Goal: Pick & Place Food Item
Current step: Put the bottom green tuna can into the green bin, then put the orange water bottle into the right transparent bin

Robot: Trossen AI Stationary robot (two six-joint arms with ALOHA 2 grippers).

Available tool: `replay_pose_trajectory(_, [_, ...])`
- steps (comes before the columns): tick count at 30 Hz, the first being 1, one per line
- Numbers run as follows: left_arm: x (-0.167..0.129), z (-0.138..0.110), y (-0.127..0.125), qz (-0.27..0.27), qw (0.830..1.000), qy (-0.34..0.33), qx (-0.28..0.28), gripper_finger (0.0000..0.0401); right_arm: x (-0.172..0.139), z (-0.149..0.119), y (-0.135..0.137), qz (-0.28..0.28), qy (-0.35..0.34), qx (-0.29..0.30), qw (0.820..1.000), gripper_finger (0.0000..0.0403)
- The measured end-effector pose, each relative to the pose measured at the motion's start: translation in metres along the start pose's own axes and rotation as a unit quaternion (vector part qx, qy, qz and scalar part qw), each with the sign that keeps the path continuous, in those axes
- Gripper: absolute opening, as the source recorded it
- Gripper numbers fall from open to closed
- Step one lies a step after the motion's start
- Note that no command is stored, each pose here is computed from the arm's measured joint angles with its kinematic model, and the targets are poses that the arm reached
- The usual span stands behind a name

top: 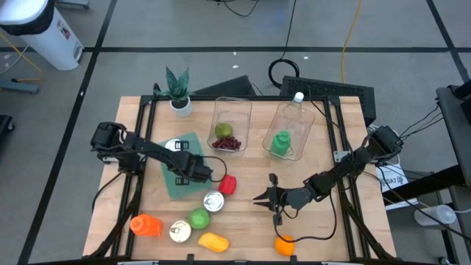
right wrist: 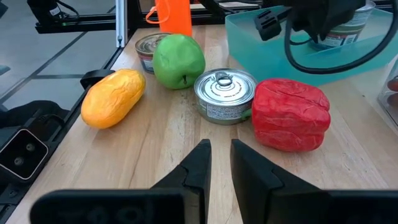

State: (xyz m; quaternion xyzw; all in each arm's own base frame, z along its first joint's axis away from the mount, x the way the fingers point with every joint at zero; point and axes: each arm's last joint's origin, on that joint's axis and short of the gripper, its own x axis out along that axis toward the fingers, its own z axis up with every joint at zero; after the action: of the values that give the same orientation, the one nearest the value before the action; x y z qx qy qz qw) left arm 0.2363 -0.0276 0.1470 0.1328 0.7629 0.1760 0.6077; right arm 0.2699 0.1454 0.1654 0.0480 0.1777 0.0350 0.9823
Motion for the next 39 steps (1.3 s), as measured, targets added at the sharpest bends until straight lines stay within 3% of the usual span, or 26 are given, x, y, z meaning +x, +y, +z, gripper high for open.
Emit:
replay_pose_trajectory(5, [0.002,0.001,0.003,-0.002,1.000,0.001,-0.011,0.0051,0.000,0.000,0.000,0.000,0.000,0.000,1.000,0.0047])
replay_pose_trajectory(15, [-0.015,0.000,-0.020,-0.005,0.997,-0.042,0.059,0.0051,0.000,0.000,0.000,0.000,0.000,-0.002,1.000,0.0047])
replay_pose_trajectory(21, [-0.053,-0.010,-0.022,0.008,0.990,-0.131,0.058,0.0051,0.000,0.000,0.000,-0.001,0.000,-0.004,1.000,0.0047])
replay_pose_trajectory(24, [-0.084,-0.026,-0.018,-0.012,0.976,-0.210,0.056,0.0051,0.000,0.000,0.000,-0.001,0.000,-0.002,1.000,0.0047])
replay_pose_trajectory(27, [-0.114,-0.050,-0.017,-0.049,0.945,-0.315,0.068,0.0051,0.000,0.000,0.000,-0.001,0.000,-0.002,1.000,0.0047])
replay_pose_trajectory(32, [-0.149,-0.107,-0.010,-0.103,0.869,-0.478,0.083,0.0051,0.000,0.000,0.000,-0.001,0.001,-0.011,1.000,0.0047])
replay_pose_trajectory(36, [-0.138,-0.146,-0.005,-0.126,0.803,-0.576,0.093,0.0051,0.000,0.000,0.000,-0.001,0.002,-0.018,1.000,0.0047])
replay_pose_trajectory(39, [-0.118,-0.159,-0.003,-0.142,0.730,-0.664,0.073,0.0051,0.000,0.000,0.000,-0.002,0.001,-0.019,1.000,0.0047])
